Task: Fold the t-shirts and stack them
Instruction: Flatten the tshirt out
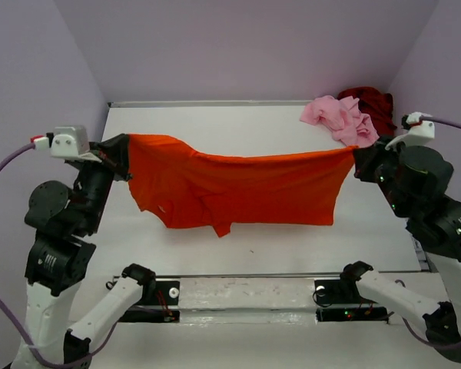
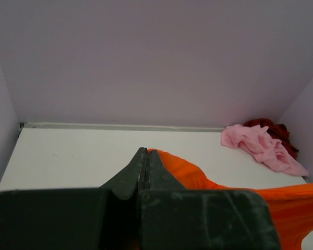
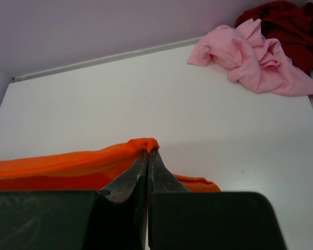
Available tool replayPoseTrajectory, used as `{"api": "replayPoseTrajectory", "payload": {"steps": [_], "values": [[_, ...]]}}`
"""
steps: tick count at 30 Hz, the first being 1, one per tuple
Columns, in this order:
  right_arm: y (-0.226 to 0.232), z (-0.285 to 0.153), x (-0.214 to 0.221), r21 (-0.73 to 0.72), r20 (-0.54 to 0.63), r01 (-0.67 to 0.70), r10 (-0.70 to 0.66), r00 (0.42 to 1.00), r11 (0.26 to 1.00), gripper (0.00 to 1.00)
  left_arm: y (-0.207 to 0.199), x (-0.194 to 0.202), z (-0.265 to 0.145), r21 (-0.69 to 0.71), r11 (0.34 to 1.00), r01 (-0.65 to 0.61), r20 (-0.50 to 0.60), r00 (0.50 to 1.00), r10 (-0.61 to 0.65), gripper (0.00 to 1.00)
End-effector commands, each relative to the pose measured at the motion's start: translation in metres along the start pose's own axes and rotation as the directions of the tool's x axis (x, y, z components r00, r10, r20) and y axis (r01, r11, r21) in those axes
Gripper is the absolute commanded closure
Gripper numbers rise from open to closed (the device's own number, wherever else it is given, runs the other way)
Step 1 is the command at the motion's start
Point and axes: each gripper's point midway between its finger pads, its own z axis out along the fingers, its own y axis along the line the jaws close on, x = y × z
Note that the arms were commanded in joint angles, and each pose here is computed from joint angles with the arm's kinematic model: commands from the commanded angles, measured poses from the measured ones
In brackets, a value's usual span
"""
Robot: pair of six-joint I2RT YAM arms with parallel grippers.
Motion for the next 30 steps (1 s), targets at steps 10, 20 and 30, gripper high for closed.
{"api": "replayPoseTrajectory", "payload": {"steps": [10,20,30], "values": [[-0.026,-0.139,-0.1,-0.189,0.243,-0.033,0.079,0.967,0.981,1.0,-0.024,-0.083,-0.086,0.202,0.977,0.069,0.199,0.974,-0.109,1.0],[0.005,-0.144,-0.122,-0.3,0.272,-0.014,0.1,0.957,0.954,1.0,-0.056,-0.158,-0.089,0.331,0.94,0.082,0.299,0.936,-0.187,1.0],[0.035,0.044,-0.054,-0.056,0.14,0.014,-0.006,0.99,0.998,1.0,-0.034,-0.04,0.04,0.119,0.988,0.102,0.138,0.983,-0.119,1.0]]}}
